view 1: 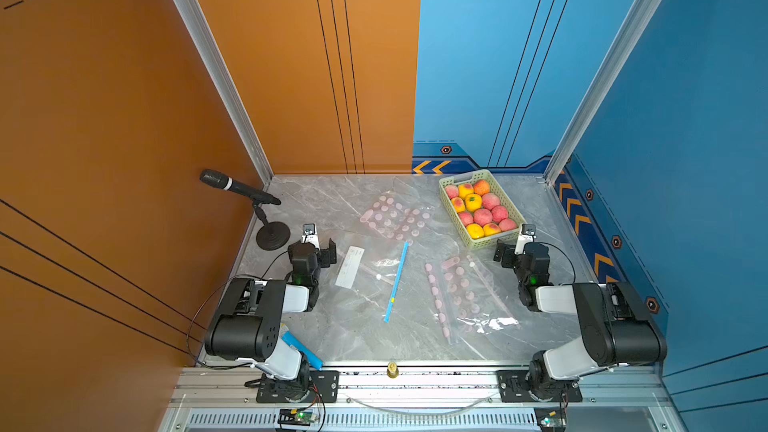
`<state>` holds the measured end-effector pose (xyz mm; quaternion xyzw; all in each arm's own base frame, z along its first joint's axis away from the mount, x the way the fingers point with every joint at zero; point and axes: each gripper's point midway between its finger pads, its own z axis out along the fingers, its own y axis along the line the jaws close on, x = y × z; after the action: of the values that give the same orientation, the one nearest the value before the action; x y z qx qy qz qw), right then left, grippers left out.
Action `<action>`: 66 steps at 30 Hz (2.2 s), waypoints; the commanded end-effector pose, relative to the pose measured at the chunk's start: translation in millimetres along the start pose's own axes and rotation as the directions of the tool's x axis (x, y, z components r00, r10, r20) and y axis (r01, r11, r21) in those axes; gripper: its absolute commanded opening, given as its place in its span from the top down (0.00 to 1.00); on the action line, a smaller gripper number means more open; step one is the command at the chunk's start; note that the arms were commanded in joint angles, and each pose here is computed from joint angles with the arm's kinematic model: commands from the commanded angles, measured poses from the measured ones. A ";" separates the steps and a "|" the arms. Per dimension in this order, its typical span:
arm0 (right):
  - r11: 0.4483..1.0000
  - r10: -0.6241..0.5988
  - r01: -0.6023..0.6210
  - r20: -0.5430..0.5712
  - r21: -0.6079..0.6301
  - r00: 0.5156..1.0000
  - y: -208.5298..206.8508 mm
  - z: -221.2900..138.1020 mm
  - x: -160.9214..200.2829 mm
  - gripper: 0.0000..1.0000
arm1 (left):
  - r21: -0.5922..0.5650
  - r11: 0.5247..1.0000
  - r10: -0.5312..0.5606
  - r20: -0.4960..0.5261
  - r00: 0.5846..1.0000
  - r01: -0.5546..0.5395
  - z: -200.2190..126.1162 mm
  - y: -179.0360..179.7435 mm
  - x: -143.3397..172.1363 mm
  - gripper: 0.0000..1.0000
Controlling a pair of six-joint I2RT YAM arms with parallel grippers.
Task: Place the peach in a zip-top bag and seal the zipper
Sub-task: Pick up the zipper food storage bag at the center of the board.
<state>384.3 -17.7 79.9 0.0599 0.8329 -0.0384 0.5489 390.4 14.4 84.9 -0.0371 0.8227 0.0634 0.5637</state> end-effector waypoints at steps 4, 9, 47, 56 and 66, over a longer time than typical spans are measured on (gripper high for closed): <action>1.000 -0.006 0.005 0.041 0.005 0.999 1.7 3.9 -13.5 0.00 | 0.012 1.000 0.008 0.017 1.000 -0.008 3.5 -0.8 -6.2 0.02; 1.000 -0.006 0.006 0.040 0.004 0.999 1.9 3.9 -13.3 0.00 | 0.013 1.000 0.008 0.017 1.000 -0.008 3.6 -1.1 -6.1 0.02; 0.983 0.100 -0.116 0.116 0.141 0.988 -30.8 -63.8 -74.7 0.00 | 0.015 0.994 -0.103 -0.051 0.993 0.104 -73.9 -27.0 -63.8 0.02; 0.960 0.180 -0.170 -0.029 0.221 0.983 -37.9 -92.4 -83.6 0.00 | 0.129 0.976 0.204 -0.264 0.943 -0.175 -114.5 -142.6 -31.6 0.02; 0.952 0.195 -0.163 -0.104 0.258 0.975 -29.6 -99.3 -87.0 0.00 | 0.280 0.904 0.421 -0.439 0.794 -0.325 -142.5 -218.6 28.9 0.02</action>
<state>332.9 -34.5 207.8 0.1858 0.8341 -0.0712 0.5144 293.1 -226.8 106.4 0.1577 0.9190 0.0535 0.3574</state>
